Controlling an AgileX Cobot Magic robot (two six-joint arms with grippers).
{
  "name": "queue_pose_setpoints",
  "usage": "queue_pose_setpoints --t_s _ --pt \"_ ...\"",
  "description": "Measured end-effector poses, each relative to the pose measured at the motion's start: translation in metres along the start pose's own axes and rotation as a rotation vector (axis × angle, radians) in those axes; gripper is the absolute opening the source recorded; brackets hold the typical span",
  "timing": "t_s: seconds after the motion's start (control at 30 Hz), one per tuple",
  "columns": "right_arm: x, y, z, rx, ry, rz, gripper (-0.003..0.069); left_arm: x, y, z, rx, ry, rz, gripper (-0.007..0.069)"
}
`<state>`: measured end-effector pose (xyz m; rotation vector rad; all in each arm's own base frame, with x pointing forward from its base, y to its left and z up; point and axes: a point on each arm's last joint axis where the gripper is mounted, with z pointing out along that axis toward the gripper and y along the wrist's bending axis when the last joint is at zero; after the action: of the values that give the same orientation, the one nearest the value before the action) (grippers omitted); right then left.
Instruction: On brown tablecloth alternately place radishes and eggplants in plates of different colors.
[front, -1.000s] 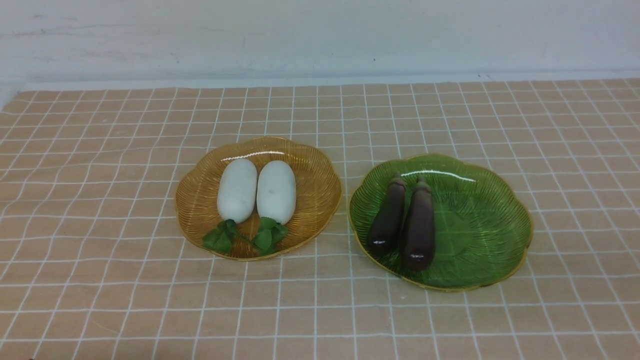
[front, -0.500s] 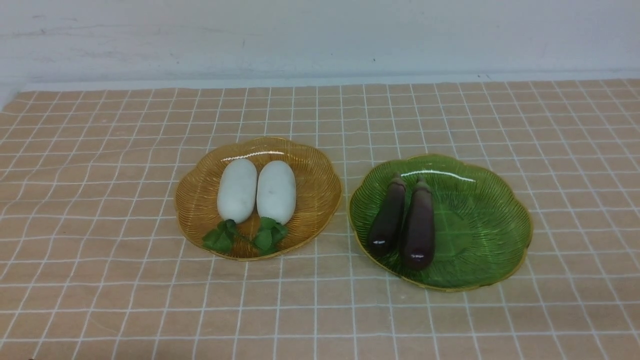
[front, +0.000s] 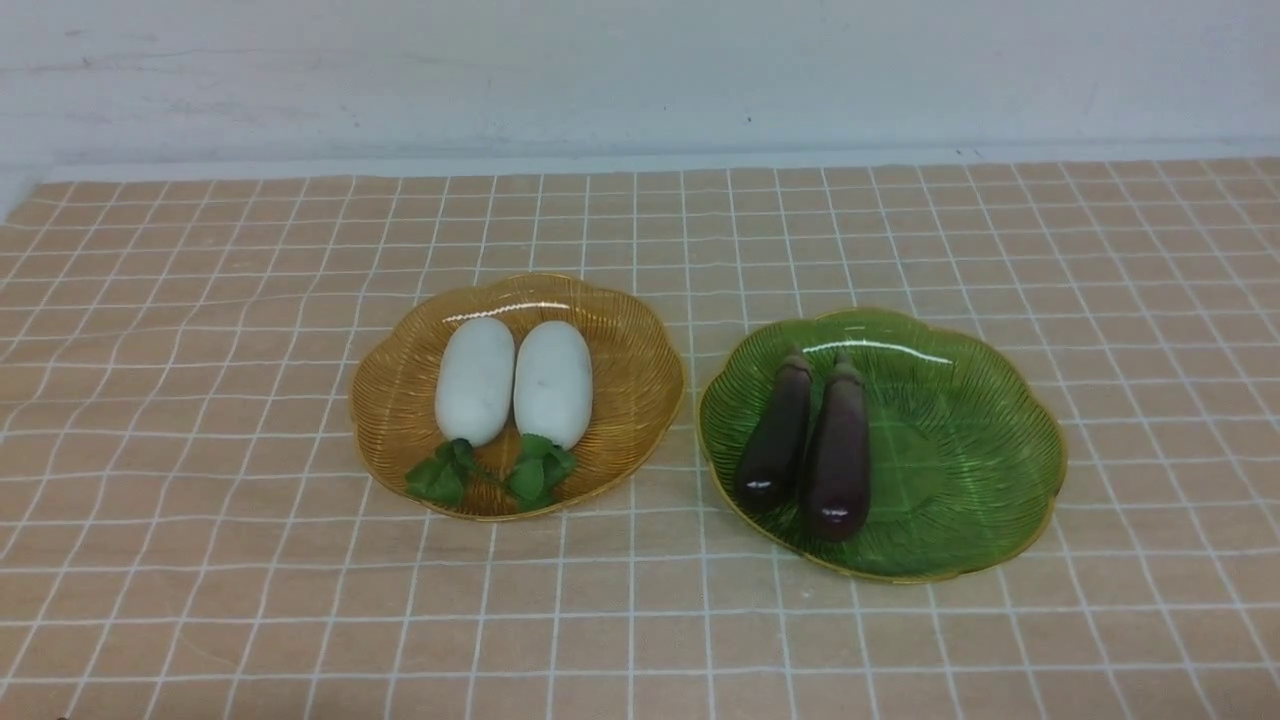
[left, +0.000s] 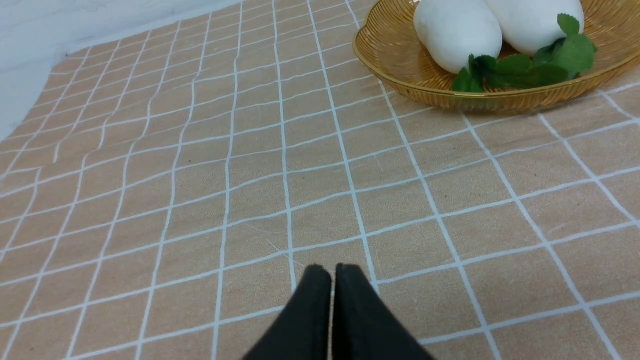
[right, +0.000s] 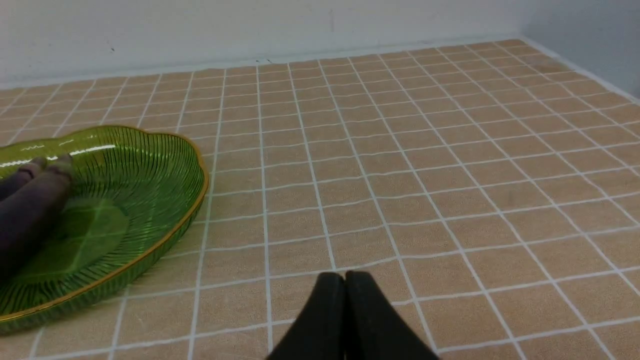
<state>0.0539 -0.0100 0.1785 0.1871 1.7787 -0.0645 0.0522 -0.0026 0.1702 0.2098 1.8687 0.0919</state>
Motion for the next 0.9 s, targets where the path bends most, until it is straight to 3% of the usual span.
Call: queue_pose_setpoints --t_s 0.23,0.9 --pt "0.0003 0.0033 0.0 -0.058 0.005 -0.012 -0.0015 0.0 0.0 0.0 0.0 0.0 0.0 -0.0003" --pt "0.0004 0.0036 0.0 -0.061 0.006 0.003 -0.0015 0.0 0.0 0.0 0.0 0.0 0.0 -0.0003"
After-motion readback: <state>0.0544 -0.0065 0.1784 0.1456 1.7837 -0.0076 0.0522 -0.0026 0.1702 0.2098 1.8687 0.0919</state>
